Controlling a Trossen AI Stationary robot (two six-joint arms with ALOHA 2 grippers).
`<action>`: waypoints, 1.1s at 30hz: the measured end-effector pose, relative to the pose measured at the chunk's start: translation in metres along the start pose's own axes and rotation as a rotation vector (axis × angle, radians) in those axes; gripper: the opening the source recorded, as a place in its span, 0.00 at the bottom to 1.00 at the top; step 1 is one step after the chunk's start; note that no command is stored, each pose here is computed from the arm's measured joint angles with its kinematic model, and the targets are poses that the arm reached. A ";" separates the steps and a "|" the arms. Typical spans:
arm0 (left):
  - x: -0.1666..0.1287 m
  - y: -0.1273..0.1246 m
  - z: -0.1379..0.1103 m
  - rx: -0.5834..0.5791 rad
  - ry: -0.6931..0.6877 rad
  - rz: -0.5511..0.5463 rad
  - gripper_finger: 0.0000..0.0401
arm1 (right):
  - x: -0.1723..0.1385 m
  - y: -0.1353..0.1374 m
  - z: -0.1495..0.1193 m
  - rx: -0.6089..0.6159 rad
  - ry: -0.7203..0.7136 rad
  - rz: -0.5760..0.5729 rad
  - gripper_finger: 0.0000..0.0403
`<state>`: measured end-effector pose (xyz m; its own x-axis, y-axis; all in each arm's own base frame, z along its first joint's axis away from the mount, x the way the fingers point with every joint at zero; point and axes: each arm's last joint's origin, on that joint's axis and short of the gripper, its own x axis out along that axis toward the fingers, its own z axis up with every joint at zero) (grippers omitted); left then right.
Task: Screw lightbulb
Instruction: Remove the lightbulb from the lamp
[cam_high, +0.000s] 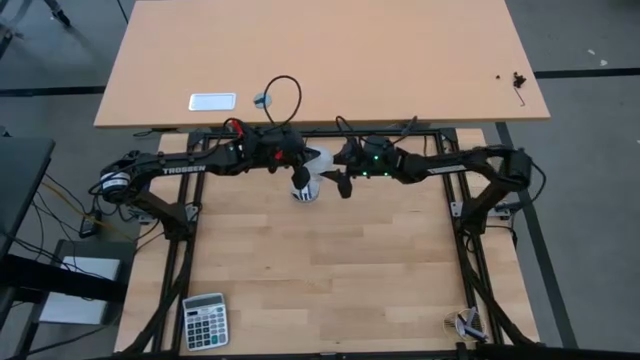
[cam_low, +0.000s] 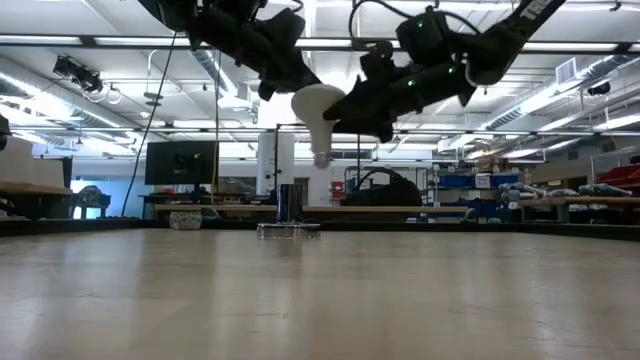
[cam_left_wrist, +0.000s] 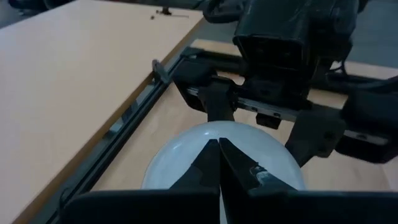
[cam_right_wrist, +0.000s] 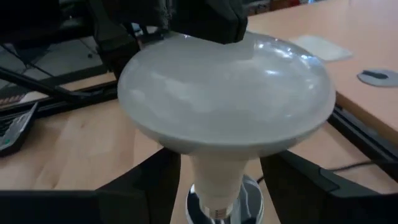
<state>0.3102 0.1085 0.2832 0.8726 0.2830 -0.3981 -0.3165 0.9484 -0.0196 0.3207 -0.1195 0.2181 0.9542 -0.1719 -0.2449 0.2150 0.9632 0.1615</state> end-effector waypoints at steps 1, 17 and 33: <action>0.000 -0.001 0.001 -0.001 -0.010 -0.006 0.00 | -0.005 0.001 0.003 0.003 0.012 -0.001 0.55; 0.040 -0.033 -0.019 -0.034 -0.026 -0.083 0.00 | -0.035 0.015 -0.004 0.103 0.310 -0.055 0.55; 0.063 -0.042 -0.042 -0.058 0.055 -0.116 0.00 | -0.028 0.007 -0.026 0.119 0.437 -0.118 0.54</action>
<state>0.3630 0.0809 0.2199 0.8834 0.1618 -0.4397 -0.2367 0.9640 -0.1208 0.2906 -0.1022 0.2015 0.7501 -0.1511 -0.6438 0.3634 0.9075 0.2104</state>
